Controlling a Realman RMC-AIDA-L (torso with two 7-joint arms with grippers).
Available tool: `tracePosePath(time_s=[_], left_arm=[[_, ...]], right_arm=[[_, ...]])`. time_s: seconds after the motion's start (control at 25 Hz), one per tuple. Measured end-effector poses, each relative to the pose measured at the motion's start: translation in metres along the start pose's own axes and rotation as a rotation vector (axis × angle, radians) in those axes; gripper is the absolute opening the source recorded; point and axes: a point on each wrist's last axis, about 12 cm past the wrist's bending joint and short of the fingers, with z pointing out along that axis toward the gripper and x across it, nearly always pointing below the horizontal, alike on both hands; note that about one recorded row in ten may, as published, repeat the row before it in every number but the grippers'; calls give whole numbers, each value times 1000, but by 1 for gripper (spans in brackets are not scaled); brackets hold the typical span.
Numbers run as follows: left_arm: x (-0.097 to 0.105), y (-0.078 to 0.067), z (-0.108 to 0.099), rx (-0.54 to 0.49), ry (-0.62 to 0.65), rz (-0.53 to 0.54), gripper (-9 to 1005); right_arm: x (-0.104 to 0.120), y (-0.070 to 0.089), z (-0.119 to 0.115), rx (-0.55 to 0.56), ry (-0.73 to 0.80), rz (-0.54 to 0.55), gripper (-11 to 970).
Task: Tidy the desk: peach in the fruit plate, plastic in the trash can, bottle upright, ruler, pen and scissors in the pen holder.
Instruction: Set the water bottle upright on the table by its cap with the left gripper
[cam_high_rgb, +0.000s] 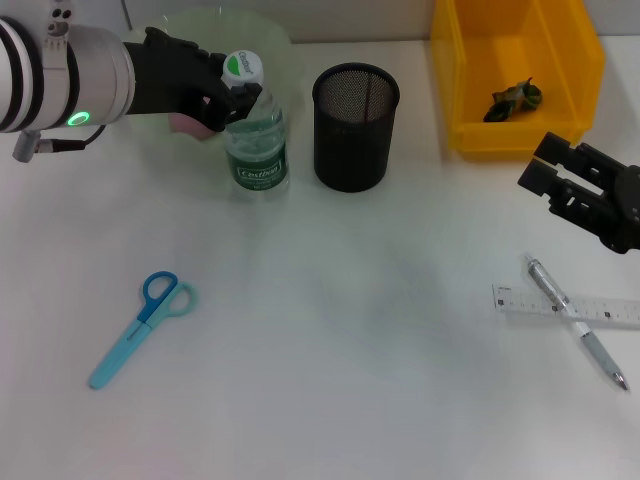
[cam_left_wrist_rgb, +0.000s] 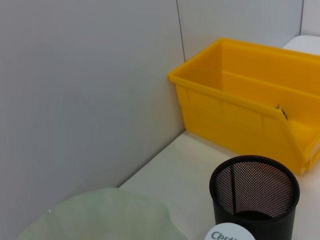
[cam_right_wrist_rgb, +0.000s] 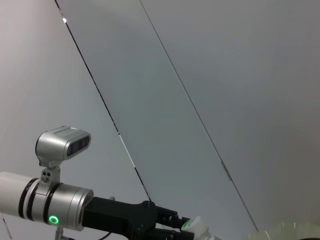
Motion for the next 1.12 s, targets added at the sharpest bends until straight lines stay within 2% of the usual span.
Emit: tracePosePath(time_s=[1.12], left_arm=[[-2, 0, -1, 1, -7, 11, 401]], right_arm=[[2, 1, -1, 2, -5, 6, 704]])
